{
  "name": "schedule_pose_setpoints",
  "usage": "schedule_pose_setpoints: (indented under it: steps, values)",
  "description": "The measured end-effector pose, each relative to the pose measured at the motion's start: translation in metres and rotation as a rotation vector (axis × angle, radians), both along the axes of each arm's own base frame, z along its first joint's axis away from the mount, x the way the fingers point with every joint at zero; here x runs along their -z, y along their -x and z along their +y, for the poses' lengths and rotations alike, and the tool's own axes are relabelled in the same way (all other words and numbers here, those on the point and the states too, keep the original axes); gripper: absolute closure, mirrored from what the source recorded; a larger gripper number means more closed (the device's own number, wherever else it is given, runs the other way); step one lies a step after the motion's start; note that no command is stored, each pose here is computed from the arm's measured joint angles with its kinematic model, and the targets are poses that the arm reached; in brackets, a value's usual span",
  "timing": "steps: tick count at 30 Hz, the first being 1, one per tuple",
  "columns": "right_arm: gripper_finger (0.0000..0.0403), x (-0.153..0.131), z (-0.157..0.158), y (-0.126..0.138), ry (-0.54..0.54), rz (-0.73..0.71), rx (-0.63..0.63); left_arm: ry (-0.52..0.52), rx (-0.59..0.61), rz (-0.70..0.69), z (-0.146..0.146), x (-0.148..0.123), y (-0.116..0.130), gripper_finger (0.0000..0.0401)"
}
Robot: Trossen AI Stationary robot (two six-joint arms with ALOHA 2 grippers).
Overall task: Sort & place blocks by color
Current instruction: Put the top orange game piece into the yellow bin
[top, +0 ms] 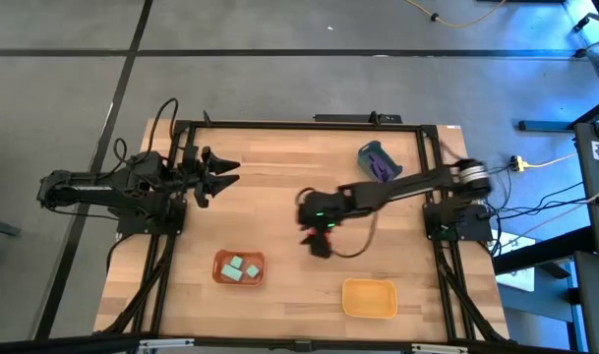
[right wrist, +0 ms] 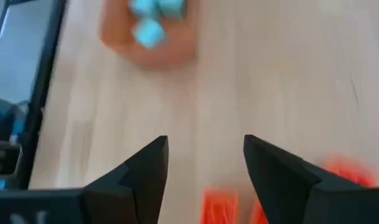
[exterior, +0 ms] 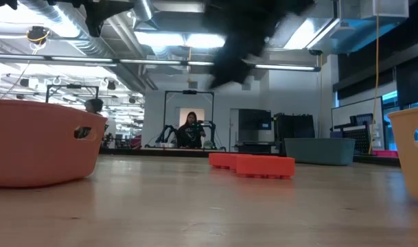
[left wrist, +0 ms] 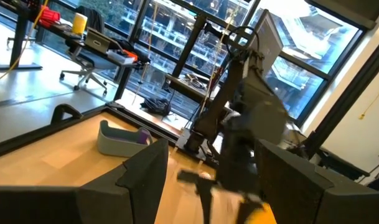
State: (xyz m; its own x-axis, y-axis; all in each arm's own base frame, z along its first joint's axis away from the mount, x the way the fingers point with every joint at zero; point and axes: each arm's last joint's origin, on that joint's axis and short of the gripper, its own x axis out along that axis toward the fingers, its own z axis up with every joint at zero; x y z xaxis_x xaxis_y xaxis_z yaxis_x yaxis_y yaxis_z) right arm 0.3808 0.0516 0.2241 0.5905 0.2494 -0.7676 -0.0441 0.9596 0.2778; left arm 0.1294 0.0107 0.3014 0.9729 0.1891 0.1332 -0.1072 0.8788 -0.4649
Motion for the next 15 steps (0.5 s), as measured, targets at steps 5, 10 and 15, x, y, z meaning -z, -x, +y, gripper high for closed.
schedule_pose_setpoints:
  steps: [5,10,15]
  values:
    - [0.0194,-0.001,-0.008,0.067,-0.139,-0.060,0.173,-0.019,-0.003,0.005,0.000,0.000,0.000,0.0170]
    - [0.0194,-0.020,-0.017,0.102,-0.227,-0.355,0.349,-0.107,-0.015,0.023,0.000,0.000,0.000,0.0170]
    - [0.0194,-0.045,-0.024,0.114,-0.124,-0.684,0.433,-0.182,-0.030,0.038,0.000,0.000,0.000,0.0170]
